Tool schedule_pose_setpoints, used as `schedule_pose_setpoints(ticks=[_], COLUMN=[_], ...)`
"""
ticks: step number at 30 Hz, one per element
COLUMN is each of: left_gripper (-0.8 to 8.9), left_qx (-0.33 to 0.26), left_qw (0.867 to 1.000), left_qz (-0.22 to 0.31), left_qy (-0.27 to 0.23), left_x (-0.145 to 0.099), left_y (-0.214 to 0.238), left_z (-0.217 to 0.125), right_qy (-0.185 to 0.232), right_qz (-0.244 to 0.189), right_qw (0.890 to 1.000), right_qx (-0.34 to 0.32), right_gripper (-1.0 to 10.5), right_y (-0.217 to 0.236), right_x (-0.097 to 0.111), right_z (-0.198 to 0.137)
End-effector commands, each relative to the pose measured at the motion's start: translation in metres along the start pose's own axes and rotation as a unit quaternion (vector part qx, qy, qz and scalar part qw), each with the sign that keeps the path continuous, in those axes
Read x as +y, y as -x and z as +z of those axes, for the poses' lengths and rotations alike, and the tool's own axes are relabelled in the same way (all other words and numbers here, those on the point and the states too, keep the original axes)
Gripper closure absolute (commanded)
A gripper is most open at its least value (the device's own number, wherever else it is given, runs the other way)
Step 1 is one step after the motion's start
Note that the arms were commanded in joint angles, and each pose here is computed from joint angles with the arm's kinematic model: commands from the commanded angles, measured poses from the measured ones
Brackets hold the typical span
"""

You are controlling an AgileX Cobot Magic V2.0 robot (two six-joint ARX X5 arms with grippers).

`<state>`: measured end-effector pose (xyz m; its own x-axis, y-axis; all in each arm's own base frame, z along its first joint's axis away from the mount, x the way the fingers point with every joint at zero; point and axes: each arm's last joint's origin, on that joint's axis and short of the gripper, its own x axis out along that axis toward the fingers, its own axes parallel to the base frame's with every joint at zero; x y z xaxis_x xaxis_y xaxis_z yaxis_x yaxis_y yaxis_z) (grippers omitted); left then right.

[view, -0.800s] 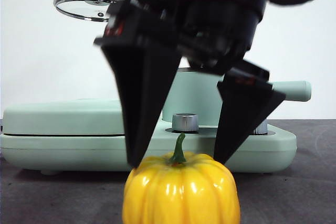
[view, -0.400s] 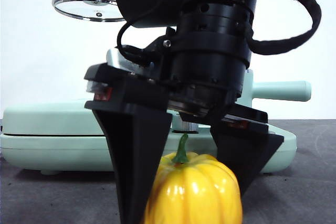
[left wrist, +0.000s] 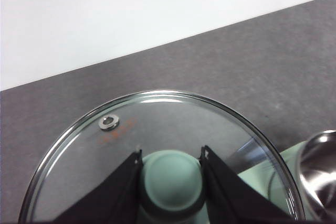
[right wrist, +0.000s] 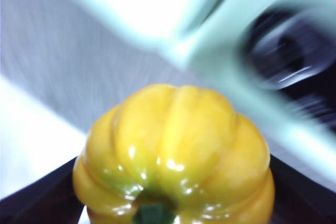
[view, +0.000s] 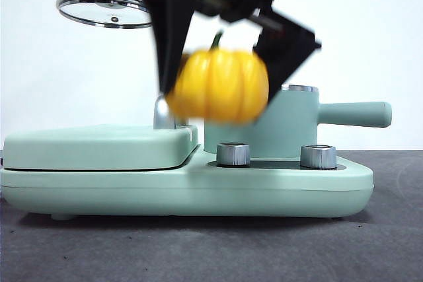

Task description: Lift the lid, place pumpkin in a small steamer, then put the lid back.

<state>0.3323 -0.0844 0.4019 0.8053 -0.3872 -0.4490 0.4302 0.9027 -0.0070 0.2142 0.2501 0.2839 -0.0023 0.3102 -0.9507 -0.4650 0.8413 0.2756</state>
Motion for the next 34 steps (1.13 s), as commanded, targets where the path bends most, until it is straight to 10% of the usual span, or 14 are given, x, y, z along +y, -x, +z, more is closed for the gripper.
schedule_pose_setpoints(ticks=[1,18,34], left_gripper=[7.6,7.6,7.6], left_qx=[-0.031,-0.027,-0.027], left_qw=[0.999,1.0,1.0], left_qz=[0.0,0.0,0.0], left_qy=[-0.008,-0.008,-0.008], left_x=[0.0,0.0,0.0], left_y=[0.007,0.006,0.006], left_z=[0.013,0.012,0.012], right_qy=[0.01,-0.031,-0.031], right_qz=[0.001,-0.071,-0.106], right_qw=[0.999,0.994,0.994], right_qx=[-0.032,-0.075,-0.001], right_gripper=[6.4,6.3,6.1], right_y=[0.024,0.034,-0.021], right_x=[-0.012,-0.103,-0.109], right_z=[0.023,0.123,0.135])
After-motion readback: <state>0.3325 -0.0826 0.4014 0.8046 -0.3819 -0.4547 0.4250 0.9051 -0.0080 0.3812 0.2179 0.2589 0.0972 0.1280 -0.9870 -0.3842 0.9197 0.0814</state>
